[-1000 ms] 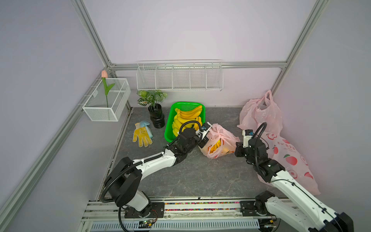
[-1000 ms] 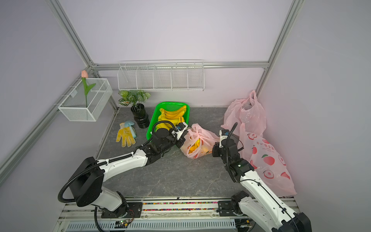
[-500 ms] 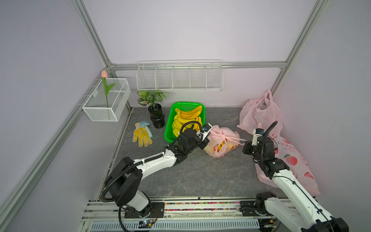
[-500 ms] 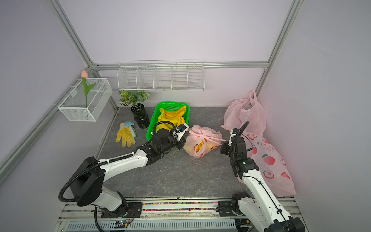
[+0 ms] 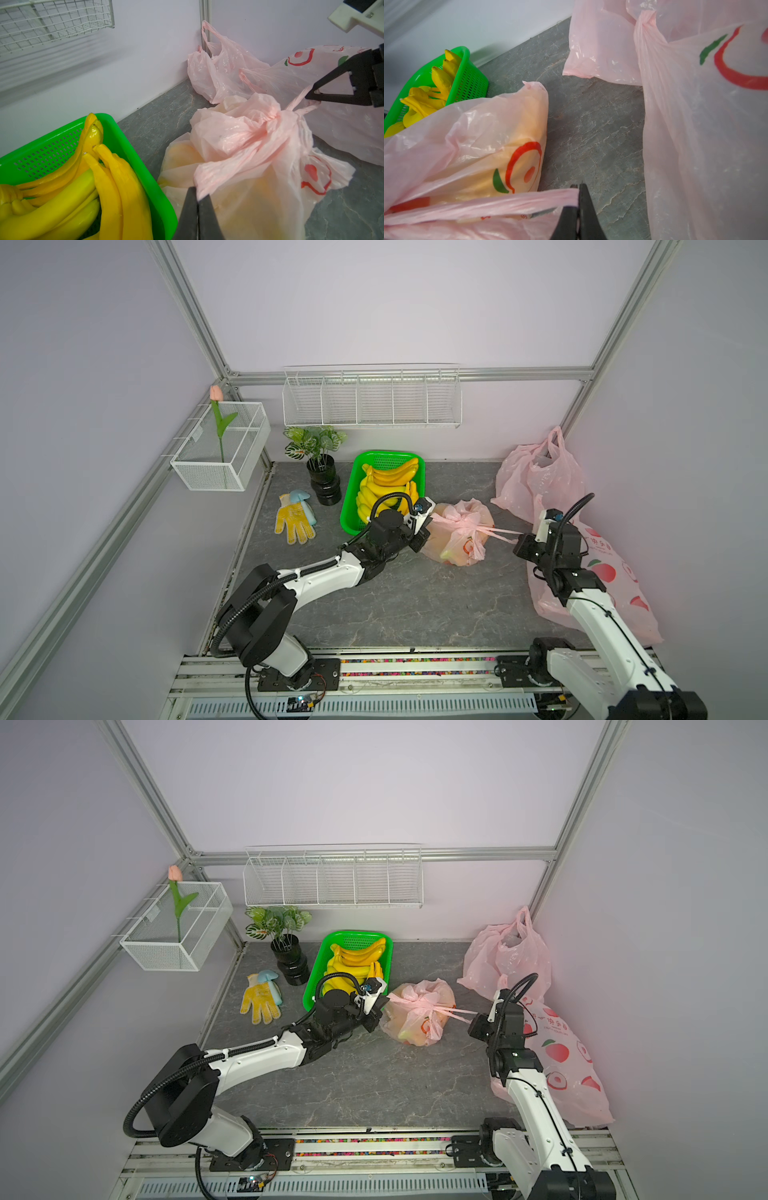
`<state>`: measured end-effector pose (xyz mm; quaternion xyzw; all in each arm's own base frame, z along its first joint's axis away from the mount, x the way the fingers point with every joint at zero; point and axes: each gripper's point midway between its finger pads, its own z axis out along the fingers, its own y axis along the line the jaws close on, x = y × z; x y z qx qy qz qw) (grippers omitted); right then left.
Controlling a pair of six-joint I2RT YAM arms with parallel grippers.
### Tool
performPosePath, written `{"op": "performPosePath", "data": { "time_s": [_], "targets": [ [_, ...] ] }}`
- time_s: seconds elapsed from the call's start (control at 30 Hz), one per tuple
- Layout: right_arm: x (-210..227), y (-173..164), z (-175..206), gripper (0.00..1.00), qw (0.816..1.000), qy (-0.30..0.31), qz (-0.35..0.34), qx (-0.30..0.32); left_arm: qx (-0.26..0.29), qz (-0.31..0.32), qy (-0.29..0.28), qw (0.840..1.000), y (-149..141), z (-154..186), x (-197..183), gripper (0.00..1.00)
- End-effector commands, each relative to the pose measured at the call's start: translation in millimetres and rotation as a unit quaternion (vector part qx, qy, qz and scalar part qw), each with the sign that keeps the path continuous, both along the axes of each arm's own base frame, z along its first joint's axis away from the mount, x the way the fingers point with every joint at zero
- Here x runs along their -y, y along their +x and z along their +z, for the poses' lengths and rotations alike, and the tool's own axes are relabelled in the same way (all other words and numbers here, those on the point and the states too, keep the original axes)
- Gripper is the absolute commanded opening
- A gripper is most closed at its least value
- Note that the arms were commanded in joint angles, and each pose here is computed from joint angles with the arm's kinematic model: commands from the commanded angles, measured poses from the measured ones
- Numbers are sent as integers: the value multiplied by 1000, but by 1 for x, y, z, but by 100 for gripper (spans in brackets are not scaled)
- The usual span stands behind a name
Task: Place the banana into a plastic bag & tie a knot
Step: Tie the plastic bag at the center of the board, then pick up the plastic bag at the center of the board.
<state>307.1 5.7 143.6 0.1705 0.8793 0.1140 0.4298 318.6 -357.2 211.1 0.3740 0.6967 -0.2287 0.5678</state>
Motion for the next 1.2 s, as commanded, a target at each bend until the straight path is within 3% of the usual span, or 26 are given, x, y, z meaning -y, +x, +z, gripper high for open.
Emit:
{"op": "performPosePath", "data": {
  "time_s": [0.0,0.17,0.33,0.57,0.7,0.83,0.97,1.1,1.17],
  "targets": [
    [43,-12,-34,7,994,-14,-103,-46,-7,130,-6,991,42,-7,-53,0],
    [48,-13,-56,7,991,21,-117,-62,-17,178,-18,984,48,-17,-81,0],
    [53,-15,-53,7,990,18,-128,-58,-15,192,-22,981,49,-18,-91,0],
    [42,-11,-20,7,996,19,-91,-4,-10,129,20,991,36,-4,-66,0],
    [17,-3,2,7,999,29,-25,19,-13,99,1,995,22,15,-62,27],
    [-2,0,14,7,998,41,18,37,-24,88,-1,996,6,29,-70,46],
    [-19,-1,25,7,995,48,58,58,-56,80,-13,995,-11,50,-73,73],
    [-27,-1,28,7,994,53,73,67,-38,21,50,998,-42,62,-23,100],
    [-27,-1,26,7,994,55,71,68,-45,-16,75,996,-51,59,7,100]
  ]
}}
